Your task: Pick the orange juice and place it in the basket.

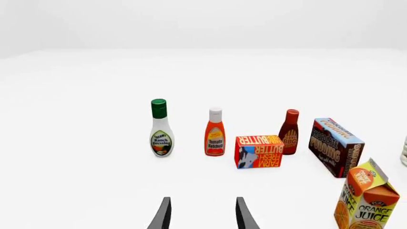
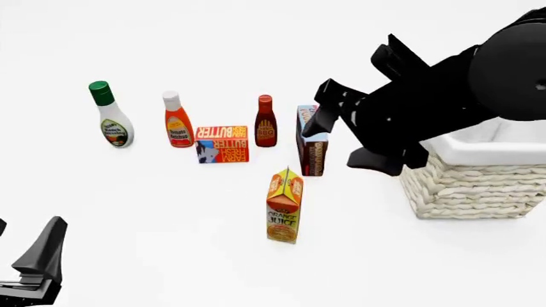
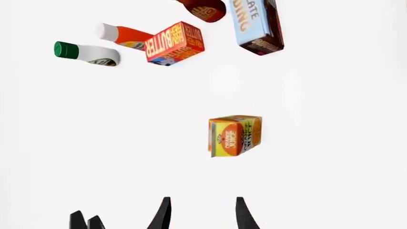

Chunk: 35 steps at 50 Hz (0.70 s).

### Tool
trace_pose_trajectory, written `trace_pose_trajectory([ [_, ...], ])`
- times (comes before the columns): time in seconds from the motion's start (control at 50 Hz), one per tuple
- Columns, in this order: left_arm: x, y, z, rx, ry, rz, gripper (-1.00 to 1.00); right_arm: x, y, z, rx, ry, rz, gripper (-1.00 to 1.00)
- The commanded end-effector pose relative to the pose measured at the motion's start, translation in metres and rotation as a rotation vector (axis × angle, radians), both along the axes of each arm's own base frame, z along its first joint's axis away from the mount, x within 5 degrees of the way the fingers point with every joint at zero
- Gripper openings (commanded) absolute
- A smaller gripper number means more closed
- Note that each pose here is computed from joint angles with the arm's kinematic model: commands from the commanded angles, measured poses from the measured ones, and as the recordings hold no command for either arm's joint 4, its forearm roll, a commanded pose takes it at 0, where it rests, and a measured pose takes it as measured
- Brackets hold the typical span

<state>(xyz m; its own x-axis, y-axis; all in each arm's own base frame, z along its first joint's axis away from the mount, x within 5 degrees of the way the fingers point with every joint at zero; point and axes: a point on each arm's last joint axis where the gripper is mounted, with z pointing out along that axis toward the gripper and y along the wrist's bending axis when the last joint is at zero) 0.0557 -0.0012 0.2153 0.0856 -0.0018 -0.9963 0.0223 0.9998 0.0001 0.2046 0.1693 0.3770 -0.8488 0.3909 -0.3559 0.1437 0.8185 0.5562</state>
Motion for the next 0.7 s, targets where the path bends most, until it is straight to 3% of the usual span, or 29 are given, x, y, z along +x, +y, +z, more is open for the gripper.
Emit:
trace_pose_trajectory([
  [0.02,0.000,0.000,-0.001,0.000,-0.001,0.006,1.00,0.012,0.016,0.001,-0.044,0.053,0.016,1.00],
  [0.2,0.000,0.000,-0.001,0.000,-0.001,0.006,1.00,0.029,0.031,0.005,-0.094,0.093,0.034,1.00],
  [0.7,0.000,0.000,-0.001,0.000,-0.001,0.006,1.00,0.054,0.055,-0.013,-0.200,0.197,0.062,1.00],
])
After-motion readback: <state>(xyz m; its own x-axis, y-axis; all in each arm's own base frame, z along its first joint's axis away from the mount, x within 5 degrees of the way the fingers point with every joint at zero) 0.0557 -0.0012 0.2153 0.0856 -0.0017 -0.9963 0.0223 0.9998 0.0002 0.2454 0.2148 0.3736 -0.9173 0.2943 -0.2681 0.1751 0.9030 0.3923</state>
